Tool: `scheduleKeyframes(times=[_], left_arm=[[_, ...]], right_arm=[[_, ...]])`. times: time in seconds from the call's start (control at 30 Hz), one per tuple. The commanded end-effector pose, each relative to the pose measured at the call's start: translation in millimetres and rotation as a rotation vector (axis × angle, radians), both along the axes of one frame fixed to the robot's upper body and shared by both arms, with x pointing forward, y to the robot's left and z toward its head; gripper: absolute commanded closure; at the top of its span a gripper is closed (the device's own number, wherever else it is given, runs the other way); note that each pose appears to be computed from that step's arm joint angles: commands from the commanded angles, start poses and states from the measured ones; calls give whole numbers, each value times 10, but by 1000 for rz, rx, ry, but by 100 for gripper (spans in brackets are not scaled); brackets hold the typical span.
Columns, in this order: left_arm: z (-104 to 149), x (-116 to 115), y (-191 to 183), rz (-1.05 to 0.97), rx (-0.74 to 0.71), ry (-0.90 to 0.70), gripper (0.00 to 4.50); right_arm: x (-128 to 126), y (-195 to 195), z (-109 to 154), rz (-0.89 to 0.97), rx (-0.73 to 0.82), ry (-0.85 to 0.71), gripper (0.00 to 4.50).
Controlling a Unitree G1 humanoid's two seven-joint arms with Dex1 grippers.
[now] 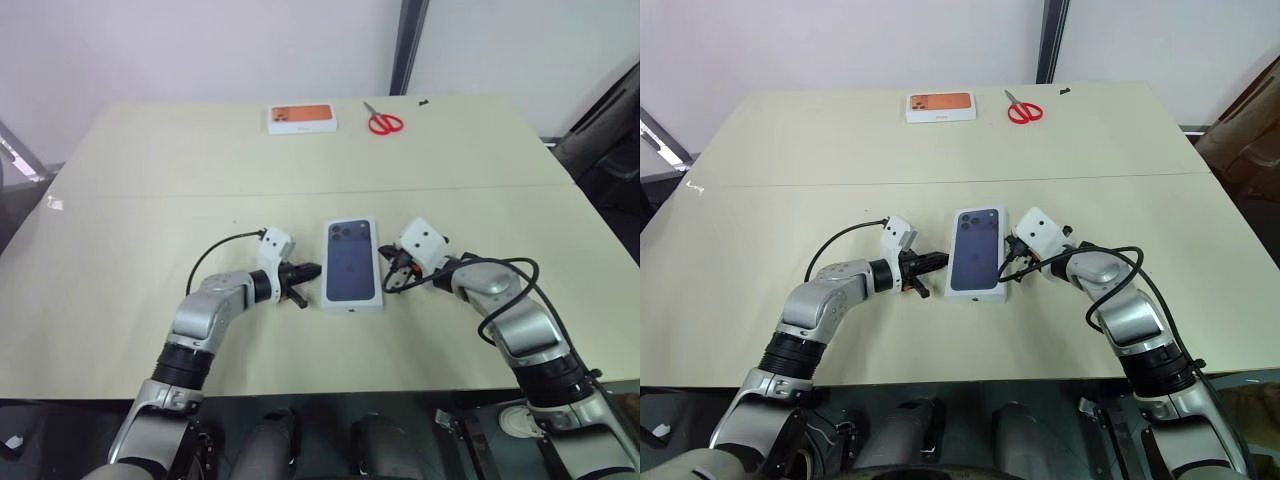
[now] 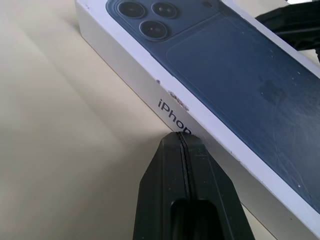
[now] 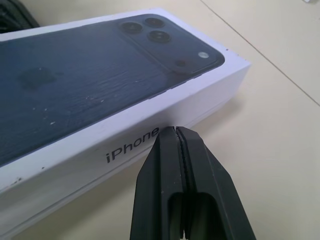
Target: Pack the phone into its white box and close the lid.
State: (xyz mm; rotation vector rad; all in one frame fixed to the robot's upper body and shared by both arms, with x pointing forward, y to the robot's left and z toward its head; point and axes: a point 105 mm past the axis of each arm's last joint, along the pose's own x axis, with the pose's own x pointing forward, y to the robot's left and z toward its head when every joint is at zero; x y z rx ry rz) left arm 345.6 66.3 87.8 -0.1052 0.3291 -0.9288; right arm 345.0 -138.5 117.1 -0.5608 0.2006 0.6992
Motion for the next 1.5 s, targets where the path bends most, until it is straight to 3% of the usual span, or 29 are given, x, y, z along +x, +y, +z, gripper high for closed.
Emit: scheduleKeyframes(times=[0.03,0.83,1.27,1.4,1.5], left_arm=[[220,23,-99,-27,-53,-58,450],[193,-5,-204,-57,-44,-63,450],[178,-4,-76,-15,-55,-57,450],[187,19,-59,0,-57,-61,450],[255,43,-45,9,-73,-81,450]], right_arm=[[-28,88,110,49,-8,-47,447],[-65,5,-91,51,-113,-1,447],[158,-379,136,-44,-209,-93,447],[196,-368,269,-38,-200,-140,447],[235,-337,439,-52,-96,-178,447]])
